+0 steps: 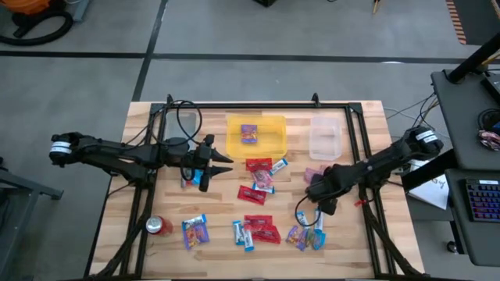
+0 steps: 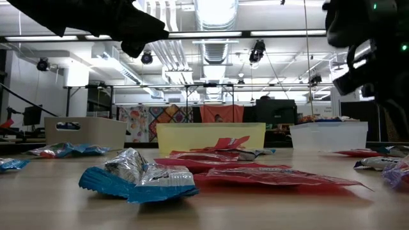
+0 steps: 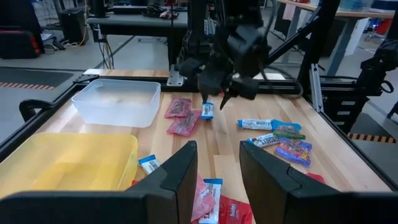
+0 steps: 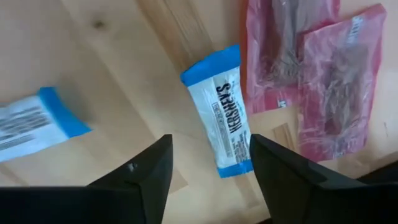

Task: Sort candy
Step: Put the white chocolate into the transparent bin, then put the red gummy into the gray bin

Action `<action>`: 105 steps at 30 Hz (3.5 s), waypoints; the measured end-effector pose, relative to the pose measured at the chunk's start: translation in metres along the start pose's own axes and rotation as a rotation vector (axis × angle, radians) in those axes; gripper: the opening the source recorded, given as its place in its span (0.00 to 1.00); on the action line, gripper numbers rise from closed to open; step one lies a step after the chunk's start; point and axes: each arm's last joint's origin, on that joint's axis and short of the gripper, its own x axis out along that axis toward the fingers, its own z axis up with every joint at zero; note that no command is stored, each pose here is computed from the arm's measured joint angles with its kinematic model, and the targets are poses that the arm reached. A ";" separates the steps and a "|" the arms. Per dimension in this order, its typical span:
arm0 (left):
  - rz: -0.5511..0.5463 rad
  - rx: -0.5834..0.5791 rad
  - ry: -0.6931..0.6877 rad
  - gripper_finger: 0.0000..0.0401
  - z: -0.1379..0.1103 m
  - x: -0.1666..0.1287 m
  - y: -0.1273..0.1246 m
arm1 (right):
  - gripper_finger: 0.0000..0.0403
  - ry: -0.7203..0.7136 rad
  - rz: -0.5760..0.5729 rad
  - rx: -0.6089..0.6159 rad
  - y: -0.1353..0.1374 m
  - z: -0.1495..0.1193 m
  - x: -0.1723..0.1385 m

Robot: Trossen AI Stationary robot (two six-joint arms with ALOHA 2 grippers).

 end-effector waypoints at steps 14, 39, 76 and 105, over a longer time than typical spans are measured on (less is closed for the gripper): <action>0.000 0.000 0.000 0.26 0.000 0.000 0.000 | 0.15 0.107 -0.107 -0.020 0.008 0.009 0.028; 0.042 0.001 -0.019 0.26 0.002 0.000 0.001 | 0.05 -0.668 0.257 0.047 -0.009 0.020 -0.078; 0.047 -0.099 -0.036 0.26 0.003 0.000 0.001 | 0.09 -0.503 -0.251 0.788 -0.181 0.046 -0.044; 0.051 -0.086 0.021 0.26 -0.015 0.023 0.003 | 0.25 -0.522 -0.256 0.742 -0.181 0.049 -0.043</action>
